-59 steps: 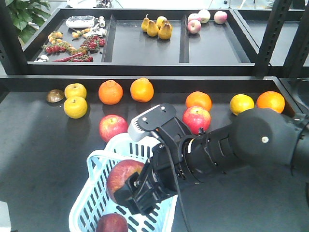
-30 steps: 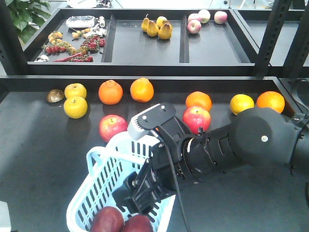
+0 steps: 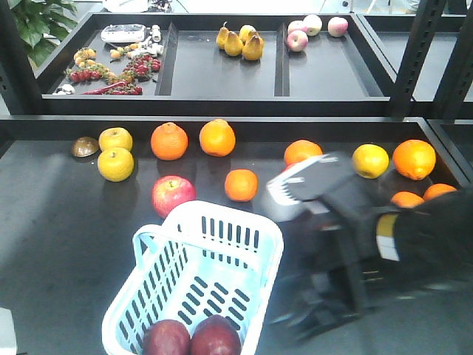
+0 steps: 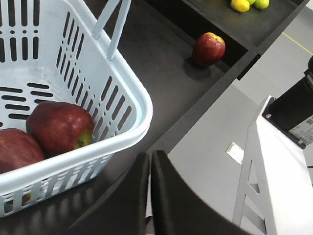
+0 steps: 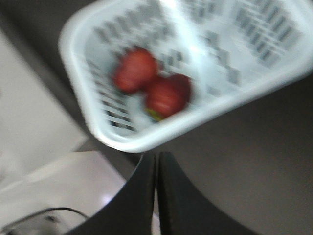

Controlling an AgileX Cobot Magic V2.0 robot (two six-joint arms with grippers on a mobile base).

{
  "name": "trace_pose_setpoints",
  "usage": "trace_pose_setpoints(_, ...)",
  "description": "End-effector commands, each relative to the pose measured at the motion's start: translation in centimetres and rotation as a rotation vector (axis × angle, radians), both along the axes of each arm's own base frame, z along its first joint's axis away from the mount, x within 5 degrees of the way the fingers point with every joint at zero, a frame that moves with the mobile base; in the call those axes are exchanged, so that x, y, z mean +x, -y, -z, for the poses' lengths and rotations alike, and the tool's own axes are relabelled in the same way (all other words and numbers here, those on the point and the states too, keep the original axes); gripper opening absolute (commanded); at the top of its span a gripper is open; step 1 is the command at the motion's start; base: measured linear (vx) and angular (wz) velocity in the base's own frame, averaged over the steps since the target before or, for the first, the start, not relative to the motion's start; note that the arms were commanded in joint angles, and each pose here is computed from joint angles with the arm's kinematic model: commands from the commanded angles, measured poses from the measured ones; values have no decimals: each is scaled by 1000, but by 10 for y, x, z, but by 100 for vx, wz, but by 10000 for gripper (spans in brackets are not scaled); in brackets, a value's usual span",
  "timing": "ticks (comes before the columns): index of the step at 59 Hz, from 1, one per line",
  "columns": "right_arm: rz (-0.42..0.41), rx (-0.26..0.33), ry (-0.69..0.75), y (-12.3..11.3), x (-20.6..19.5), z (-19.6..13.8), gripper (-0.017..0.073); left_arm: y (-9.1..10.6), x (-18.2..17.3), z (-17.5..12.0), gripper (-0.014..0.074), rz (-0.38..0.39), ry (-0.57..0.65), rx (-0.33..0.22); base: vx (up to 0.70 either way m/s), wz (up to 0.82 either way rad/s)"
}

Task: Pick three apples into basket with both arms
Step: 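Reach the right gripper down over a third red apple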

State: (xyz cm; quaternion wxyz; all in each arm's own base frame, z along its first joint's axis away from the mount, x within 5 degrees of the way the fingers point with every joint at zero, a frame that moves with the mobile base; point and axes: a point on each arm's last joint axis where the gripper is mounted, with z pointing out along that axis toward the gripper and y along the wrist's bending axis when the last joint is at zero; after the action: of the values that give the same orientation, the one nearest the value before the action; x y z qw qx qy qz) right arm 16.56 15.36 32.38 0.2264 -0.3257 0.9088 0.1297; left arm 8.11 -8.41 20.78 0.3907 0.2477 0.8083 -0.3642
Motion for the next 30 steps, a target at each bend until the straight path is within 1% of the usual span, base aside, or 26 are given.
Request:
trace_pose_setpoints(1,201,-106,122,29,0,-21,-9,1,3,-6,-6,6,25,8,0,0)
trace_pose_setpoints(3,246,-151,129,36,0,-22,-8,1,3,-6,-6,6,25,8,0,0)
trace_pose_setpoints(6,321,-251,127,48,-1,-22,-7,1,3,-6,-6,6,25,8,0,0)
trace_pose_setpoints(8,357,-305,125,54,-2,-21,-5,1,3,-6,-6,6,25,8,0,0)
trace_pose_setpoints(11,394,-358,138,60,-1,-22,-1,1,3,-6,-6,6,25,8,0,0)
trace_pose_setpoints(12,403,-367,146,61,-1,-22,0,1,3,-6,-6,6,25,8,0,0)
trace_pose_setpoints(15,438,-371,175,65,2,-25,12,1,3,-6,-6,6,25,8,0,0)
trace_pose_setpoints(17,469,-362,180,69,4,-25,25,1,3,-6,-6,6,25,8,0,0)
trace_pose_setpoints(22,549,-358,150,83,10,-25,66,1,3,-6,-6,6,25,8,0,0)
trace_pose_setpoints(29,663,-370,118,117,22,-24,162,1,3,-6,-6,6,25,8,0,0)
trace_pose_setpoints(30,689,-368,117,125,25,-24,175,1,3,-6,-6,6,25,8,0,0)
